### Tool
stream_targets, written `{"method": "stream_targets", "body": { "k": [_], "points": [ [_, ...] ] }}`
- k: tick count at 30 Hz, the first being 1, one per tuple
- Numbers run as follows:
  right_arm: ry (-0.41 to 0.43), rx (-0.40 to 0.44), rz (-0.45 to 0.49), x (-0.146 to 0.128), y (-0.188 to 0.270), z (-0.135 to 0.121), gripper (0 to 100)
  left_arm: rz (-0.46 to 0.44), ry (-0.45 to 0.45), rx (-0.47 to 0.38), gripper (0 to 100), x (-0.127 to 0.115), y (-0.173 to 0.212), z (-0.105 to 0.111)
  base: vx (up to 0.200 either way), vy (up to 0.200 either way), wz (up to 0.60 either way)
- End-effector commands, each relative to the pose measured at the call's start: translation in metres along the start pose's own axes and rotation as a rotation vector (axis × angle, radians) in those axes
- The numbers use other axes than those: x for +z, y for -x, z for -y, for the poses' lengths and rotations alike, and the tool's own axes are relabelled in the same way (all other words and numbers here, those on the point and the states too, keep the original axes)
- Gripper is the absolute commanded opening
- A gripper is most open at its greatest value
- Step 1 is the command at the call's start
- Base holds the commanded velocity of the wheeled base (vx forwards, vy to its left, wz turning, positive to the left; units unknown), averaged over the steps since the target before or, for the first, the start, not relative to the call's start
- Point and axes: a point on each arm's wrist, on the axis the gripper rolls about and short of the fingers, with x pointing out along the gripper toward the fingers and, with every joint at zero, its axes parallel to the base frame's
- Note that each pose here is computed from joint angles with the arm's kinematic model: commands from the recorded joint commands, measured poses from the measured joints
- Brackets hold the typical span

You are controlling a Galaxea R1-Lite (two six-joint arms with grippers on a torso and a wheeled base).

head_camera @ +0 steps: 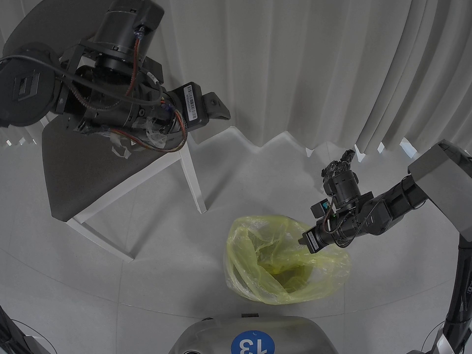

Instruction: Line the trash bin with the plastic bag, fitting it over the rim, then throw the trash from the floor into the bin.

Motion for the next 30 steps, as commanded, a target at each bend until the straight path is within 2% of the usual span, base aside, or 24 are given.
{"method": "stream_targets", "body": {
  "k": [1, 9, 17, 26, 28, 29, 30],
  "points": [
    [-0.014, -0.013, 0.026, 0.007, 0.001, 0.007, 0, 0.0, 0.004, 0.005, 100, 0.0, 0.0, -0.002, 0.0, 0.0, 0.0],
    [-0.028, -0.063, 0.139, 0.037, 0.018, 0.031, 0, -0.001, 0.024, 0.007, 100, 0.0, 0.001, -0.002, 0.0, 0.0, 0.0],
    [-0.034, -0.089, 0.173, 0.054, 0.012, 0.049, 0, 0.004, 0.037, 0.01, 100, 0.001, 0.006, -0.003, 0.0, 0.0, 0.0],
    [-0.042, -0.088, 0.22, 0.068, 0.01, 0.049, 0, -0.005, 0.05, 0.017, 100, -0.002, 0.005, -0.004, 0.0, 0.0, 0.0],
    [-0.068, -0.078, 0.23, 0.07, 0.01, 0.044, 0, -0.006, 0.05, 0.016, 100, -0.002, 0.005, -0.004, 0.0, 0.0, 0.0],
    [-0.08, -0.072, 0.233, 0.071, 0.011, 0.041, 100, -0.007, 0.05, 0.017, 100, -0.002, 0.004, -0.004, 0.0, 0.0, 0.0],
    [-0.101, -0.063, 0.231, 0.071, 0.013, 0.037, 100, -0.008, 0.049, 0.016, 100, -0.002, 0.004, -0.004, 0.0, 0.0, 0.0]
  ]
}}
